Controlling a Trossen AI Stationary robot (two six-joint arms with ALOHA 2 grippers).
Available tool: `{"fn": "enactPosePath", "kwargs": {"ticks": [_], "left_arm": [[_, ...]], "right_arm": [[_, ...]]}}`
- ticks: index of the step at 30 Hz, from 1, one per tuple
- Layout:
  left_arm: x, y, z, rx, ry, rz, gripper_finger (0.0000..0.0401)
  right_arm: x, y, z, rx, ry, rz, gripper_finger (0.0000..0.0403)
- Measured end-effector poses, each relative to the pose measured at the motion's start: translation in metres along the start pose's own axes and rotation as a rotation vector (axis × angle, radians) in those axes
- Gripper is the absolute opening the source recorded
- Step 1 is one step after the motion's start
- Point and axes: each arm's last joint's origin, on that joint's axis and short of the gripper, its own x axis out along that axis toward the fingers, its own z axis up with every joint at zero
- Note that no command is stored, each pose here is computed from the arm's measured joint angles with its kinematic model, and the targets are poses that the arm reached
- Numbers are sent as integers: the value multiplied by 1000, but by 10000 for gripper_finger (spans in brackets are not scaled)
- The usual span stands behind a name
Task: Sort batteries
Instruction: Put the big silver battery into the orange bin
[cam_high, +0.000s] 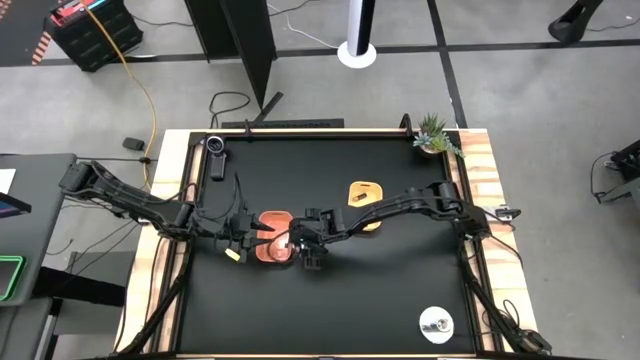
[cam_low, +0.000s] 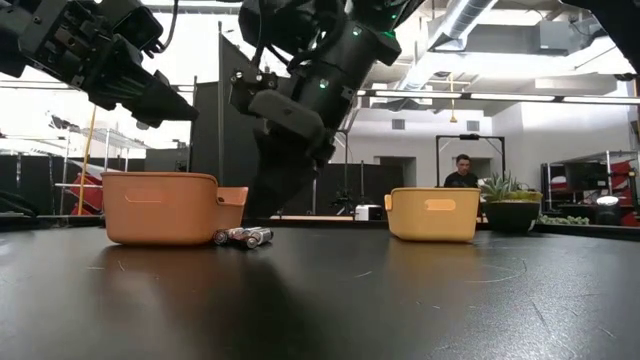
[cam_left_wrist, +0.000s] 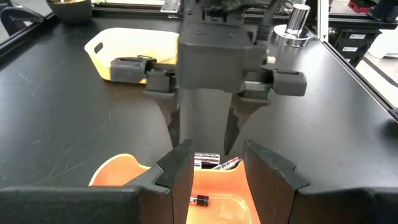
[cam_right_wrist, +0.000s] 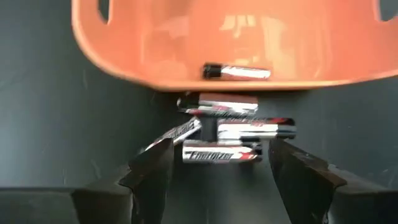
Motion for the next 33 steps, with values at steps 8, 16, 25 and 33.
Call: {"fn": "enactPosePath", "kwargs": {"ticks": [8,16,25,33], "left_arm": [[0,0,0,1,1,1,132],[0,0,0,2,5,1,132],[0,0,-1,3,9,2,132],[0,0,-1,5,8,1,132]], "right_arm": [[1,-6,1,14,-2,-3,320],[19,-6,-9,3,53,-7,348],[18,-5,-9,-25,57,9,339],[22,-5,-12,-28,85,19,319]]}}
